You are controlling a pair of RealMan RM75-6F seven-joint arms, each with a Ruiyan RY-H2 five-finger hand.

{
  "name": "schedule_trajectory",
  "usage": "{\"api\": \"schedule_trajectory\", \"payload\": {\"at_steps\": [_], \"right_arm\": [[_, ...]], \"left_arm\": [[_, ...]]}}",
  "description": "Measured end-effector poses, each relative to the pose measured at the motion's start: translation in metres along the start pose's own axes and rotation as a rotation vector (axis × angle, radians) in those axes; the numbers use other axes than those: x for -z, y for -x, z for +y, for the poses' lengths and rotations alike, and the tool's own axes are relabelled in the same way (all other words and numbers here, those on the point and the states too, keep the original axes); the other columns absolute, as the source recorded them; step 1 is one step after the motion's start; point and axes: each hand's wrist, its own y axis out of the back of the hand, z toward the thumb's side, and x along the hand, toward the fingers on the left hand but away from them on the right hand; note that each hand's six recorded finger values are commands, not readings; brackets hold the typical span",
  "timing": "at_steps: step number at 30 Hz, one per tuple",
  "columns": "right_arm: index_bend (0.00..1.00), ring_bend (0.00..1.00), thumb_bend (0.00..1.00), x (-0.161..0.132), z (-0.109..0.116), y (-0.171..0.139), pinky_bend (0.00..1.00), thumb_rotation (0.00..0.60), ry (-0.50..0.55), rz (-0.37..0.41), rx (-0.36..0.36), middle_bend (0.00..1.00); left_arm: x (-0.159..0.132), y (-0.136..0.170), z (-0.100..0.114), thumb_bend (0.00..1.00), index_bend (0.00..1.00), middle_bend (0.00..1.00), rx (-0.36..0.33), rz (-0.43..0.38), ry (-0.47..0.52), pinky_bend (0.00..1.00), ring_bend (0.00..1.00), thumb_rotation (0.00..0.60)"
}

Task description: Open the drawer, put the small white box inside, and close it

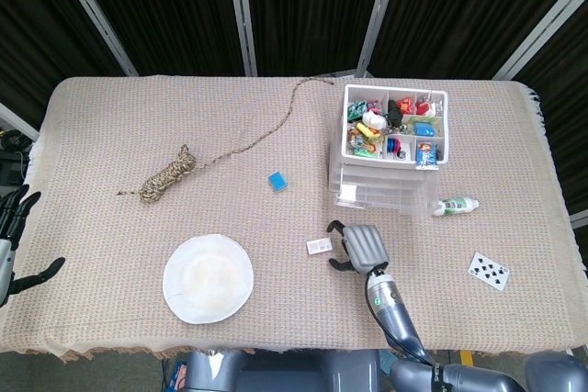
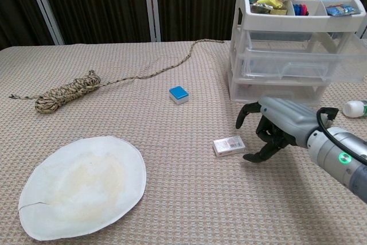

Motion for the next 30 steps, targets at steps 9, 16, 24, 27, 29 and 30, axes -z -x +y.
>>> {"api": "schedule_trajectory", "payload": {"at_steps": [9, 16, 24, 27, 29, 30], "right_arm": [[0.37, 0.92, 0.17, -0.009, -0.007, 0.003, 0.61, 0.600, 0.020, 0.001, -0.011, 0.94], [0.37, 0.92, 0.17, -0.009, -0.013, 0.006, 0.61, 0.600, 0.029, -0.009, -0.024, 0.95], [0.53, 0.92, 0.19, -0.010, -0.017, 0.008, 0.61, 0.600, 0.027, -0.014, -0.029, 0.95], [0.61, 0.92, 0.20, -0.011, -0.017, 0.008, 0.61, 0.600, 0.039, -0.016, -0.016, 0.95], [0.63, 0.92, 0.20, -0.012, -0.016, 0.008, 0.61, 0.600, 0.045, -0.015, -0.001, 0.95], [0.64, 0.92, 0.20, -0.012, -0.015, 0.008, 0.61, 0.600, 0.046, -0.014, 0.003, 0.95]], "left_arm": [[0.001, -0.001, 0.000, 0.21, 0.06, 0.00, 0.002, 0.003, 0.002, 0.00, 0.00, 0.600], [0.002, -0.002, 0.000, 0.21, 0.06, 0.00, 0.002, 0.007, 0.006, 0.00, 0.00, 0.600], [0.003, -0.002, 0.000, 0.22, 0.06, 0.00, 0.001, 0.009, 0.009, 0.00, 0.00, 0.600], [0.003, -0.002, -0.001, 0.21, 0.06, 0.00, 0.006, 0.009, 0.008, 0.00, 0.00, 0.600], [0.003, -0.002, -0.001, 0.21, 0.06, 0.00, 0.005, 0.009, 0.010, 0.00, 0.00, 0.600], [0.003, -0.003, 0.000, 0.21, 0.06, 0.00, 0.004, 0.010, 0.011, 0.00, 0.00, 0.600]]}}
